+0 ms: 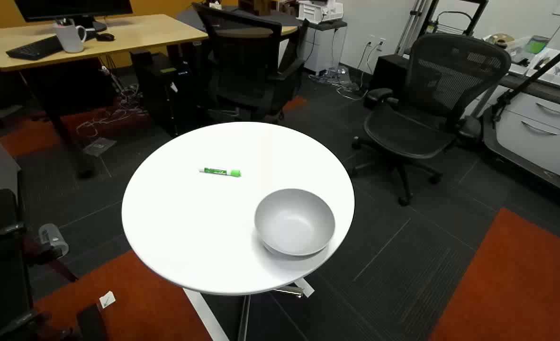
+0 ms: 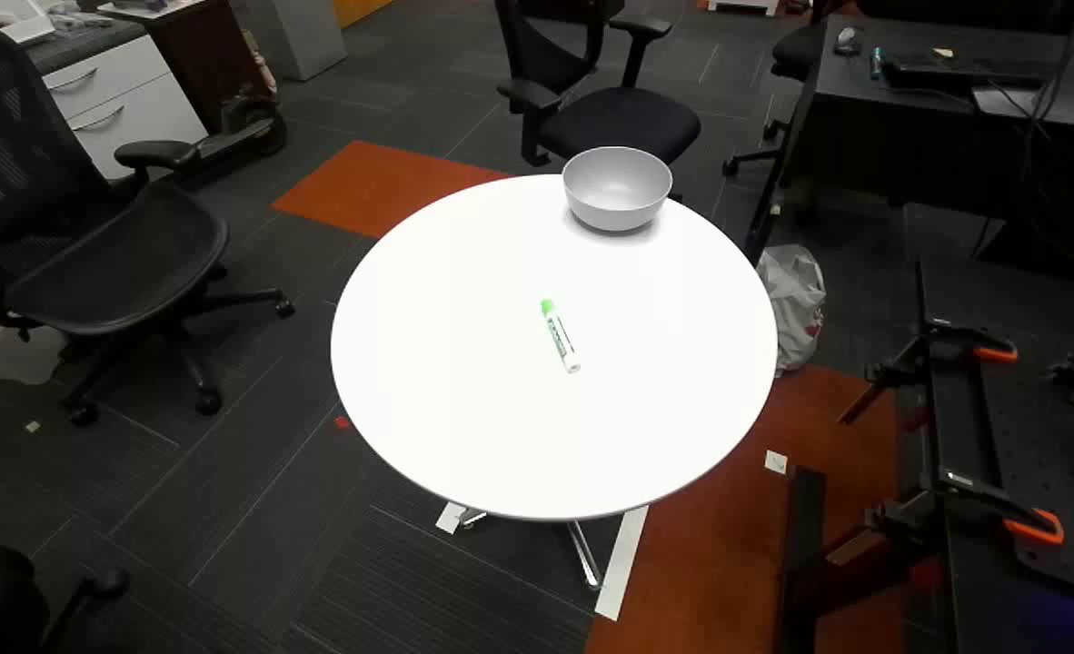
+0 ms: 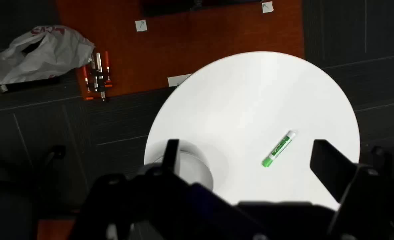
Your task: Put the marker in the bowl
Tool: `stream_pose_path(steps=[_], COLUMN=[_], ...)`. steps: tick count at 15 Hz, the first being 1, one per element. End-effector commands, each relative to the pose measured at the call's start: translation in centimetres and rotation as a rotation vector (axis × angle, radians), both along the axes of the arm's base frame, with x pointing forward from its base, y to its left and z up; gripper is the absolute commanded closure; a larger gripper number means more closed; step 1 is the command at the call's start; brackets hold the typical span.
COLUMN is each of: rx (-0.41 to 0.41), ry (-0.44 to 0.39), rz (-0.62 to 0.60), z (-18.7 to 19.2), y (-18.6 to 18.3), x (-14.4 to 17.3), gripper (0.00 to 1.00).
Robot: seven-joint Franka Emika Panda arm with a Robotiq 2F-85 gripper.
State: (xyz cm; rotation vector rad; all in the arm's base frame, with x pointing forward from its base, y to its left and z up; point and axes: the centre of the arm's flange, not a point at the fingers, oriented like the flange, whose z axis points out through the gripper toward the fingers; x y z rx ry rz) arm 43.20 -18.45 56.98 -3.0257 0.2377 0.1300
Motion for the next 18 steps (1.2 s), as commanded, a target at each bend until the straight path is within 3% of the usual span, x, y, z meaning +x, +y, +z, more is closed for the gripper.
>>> stream_pose_path(steps=[1,7,12,18], rx=[0.000,0.002,0.027,0.059], ry=[0.000,0.004,-0.006,0.013], rz=[0.000,-0.005,-0.059,-0.300], z=[0.0,-0.2,-4.5,-12.9], y=[0.0,0.2,3.8,10.6], x=[0.0,0.5,5.8,13.0], gripper=[0.00,0.00,0.00,0.00])
